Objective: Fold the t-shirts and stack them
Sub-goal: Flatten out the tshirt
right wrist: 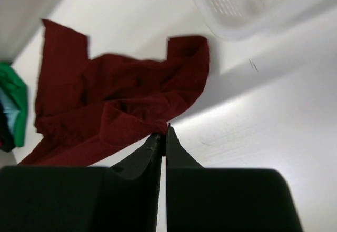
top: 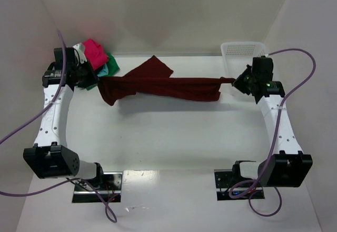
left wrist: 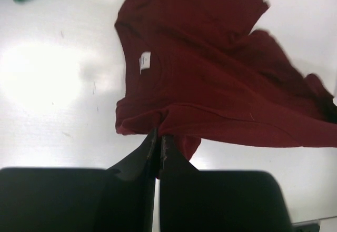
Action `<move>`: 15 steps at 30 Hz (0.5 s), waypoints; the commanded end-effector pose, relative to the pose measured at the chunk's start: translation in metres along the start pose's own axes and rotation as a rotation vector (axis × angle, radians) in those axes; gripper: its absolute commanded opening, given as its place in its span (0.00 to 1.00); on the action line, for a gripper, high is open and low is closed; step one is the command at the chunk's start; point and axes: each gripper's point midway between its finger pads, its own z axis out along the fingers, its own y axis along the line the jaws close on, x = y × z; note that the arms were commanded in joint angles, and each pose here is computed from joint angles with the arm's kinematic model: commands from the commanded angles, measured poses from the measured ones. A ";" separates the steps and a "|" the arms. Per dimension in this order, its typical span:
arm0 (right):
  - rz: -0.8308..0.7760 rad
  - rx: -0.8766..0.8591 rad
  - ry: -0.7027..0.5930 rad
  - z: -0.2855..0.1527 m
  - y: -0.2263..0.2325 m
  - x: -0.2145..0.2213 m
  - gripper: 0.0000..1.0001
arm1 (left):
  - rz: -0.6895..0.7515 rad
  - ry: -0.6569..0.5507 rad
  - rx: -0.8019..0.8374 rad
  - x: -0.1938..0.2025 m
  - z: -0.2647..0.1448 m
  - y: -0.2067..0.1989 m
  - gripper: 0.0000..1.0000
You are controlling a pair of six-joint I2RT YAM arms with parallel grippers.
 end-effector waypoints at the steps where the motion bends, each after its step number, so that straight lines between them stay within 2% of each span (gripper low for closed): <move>1: -0.018 -0.055 -0.247 -0.026 0.020 -0.076 0.00 | 0.057 -0.194 -0.075 -0.057 -0.028 0.009 0.00; 3: -0.035 -0.142 -0.331 -0.043 0.044 -0.102 0.00 | 0.079 -0.244 -0.040 -0.073 -0.039 -0.003 0.00; 9: -0.093 -0.285 -0.411 -0.061 0.092 -0.144 0.00 | 0.130 -0.356 0.023 -0.115 -0.058 -0.026 0.00; 14: -0.111 -0.420 -0.574 -0.118 0.147 -0.208 0.00 | 0.209 -0.562 0.047 -0.180 -0.109 -0.053 0.00; 15: -0.112 -0.432 -0.592 -0.126 0.152 -0.215 0.00 | 0.219 -0.630 0.056 -0.198 -0.132 -0.062 0.00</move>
